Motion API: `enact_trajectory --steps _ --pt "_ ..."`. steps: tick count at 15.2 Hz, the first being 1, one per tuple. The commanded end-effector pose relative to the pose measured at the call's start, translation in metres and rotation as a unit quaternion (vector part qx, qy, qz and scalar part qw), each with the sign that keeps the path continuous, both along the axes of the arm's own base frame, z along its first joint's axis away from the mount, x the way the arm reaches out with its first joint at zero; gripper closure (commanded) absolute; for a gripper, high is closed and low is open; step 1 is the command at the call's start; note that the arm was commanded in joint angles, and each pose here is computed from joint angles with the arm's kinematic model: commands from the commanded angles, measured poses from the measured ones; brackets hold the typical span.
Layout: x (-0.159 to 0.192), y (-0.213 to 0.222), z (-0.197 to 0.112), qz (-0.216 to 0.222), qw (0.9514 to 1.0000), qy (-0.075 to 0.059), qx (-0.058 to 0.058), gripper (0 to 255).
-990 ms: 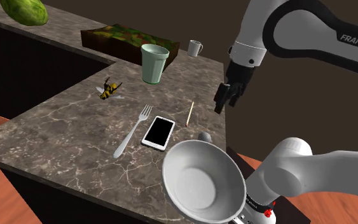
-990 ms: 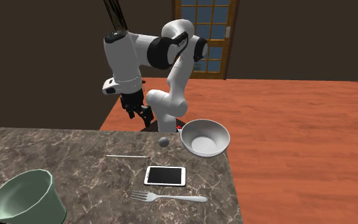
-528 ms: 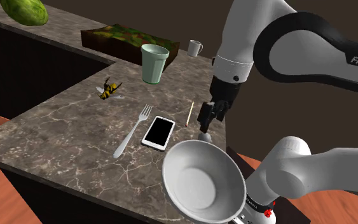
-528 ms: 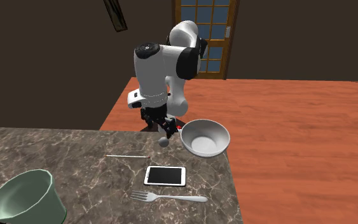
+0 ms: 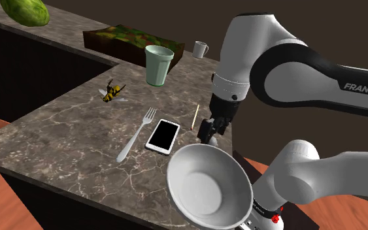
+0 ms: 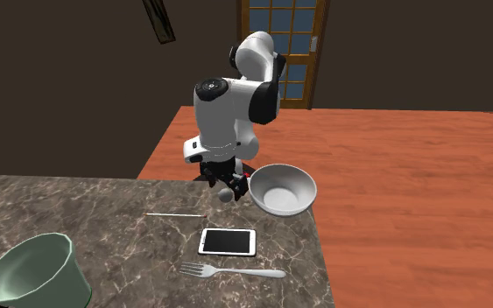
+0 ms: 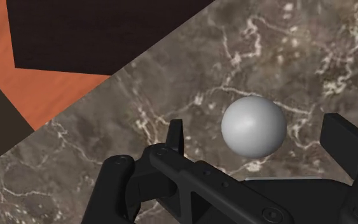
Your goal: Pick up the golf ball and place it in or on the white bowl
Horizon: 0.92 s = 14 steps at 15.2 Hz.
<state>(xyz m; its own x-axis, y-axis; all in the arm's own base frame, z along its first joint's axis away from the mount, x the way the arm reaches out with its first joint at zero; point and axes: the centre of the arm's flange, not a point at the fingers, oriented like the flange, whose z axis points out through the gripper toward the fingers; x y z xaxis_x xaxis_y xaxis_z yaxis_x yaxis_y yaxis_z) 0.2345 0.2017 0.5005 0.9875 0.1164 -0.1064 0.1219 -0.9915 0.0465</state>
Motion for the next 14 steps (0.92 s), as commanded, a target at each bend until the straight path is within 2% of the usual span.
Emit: enact_trajectory --steps 1,8,9,14 --pt "-0.0004 0.0006 -0.0081 0.0 1.0 0.0 0.0 0" --pt "-0.0004 0.0006 -0.0081 0.0 1.0 0.0 0.0 0" --pt "-0.0005 0.0004 -0.0078 0.0 1.0 0.0 0.0 255" --pt "0.0001 -0.0007 -0.0078 0.0 1.0 0.0 0.0 255"
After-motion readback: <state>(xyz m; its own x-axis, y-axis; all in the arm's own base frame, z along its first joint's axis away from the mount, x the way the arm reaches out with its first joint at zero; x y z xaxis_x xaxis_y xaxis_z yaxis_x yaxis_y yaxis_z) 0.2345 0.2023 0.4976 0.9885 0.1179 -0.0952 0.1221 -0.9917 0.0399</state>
